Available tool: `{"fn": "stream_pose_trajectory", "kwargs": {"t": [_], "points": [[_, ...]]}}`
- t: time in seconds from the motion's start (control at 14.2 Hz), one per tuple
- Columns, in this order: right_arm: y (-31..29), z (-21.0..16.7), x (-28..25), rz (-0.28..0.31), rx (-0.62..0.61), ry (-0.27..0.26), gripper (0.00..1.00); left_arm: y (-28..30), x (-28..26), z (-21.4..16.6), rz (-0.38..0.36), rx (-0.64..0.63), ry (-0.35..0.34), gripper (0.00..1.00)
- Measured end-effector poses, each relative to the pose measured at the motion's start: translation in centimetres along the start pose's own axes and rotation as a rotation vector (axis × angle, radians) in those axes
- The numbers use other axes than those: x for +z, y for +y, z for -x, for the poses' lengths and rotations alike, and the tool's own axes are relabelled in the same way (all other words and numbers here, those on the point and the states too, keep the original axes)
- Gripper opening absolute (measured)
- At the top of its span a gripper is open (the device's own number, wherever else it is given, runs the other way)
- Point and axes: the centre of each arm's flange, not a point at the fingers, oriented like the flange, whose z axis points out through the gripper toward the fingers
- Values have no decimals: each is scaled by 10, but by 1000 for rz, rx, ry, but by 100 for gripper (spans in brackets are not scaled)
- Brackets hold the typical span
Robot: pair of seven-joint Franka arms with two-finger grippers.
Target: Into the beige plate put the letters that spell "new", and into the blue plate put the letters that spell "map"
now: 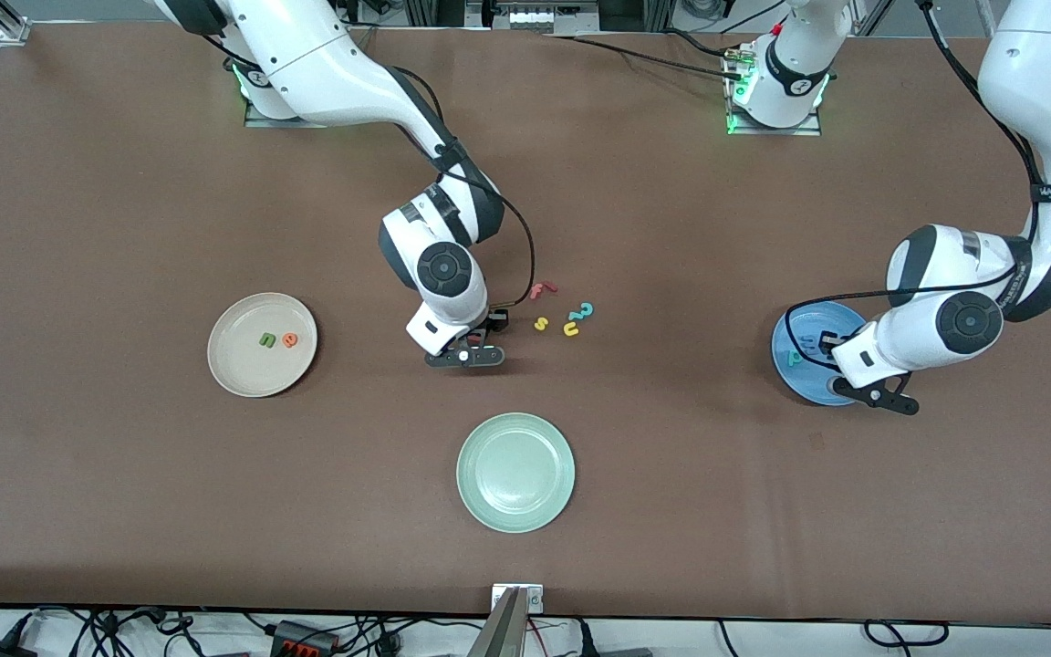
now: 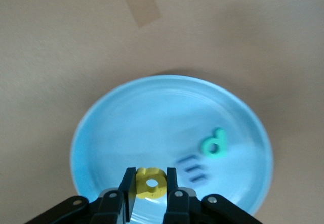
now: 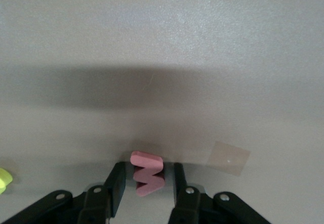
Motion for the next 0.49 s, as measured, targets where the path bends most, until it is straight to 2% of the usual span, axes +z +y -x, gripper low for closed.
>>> {"fn": "stream_pose_trajectory", "kwargs": {"t": [0.07,0.14,0.28,0.49], "points": [[0,0,0,0,0,1,41,-5,3,1,-3,12,5,28],[1,-1,-1,-1,2,3,28,-7,5,1,-3,20,7,28],[6,-5,-2,2,10,8,26,-5,4,0,-3,31,10,30],[26,-22,-8,4,44,24,26,0,-5,-2,-6,41,1,54]]}}
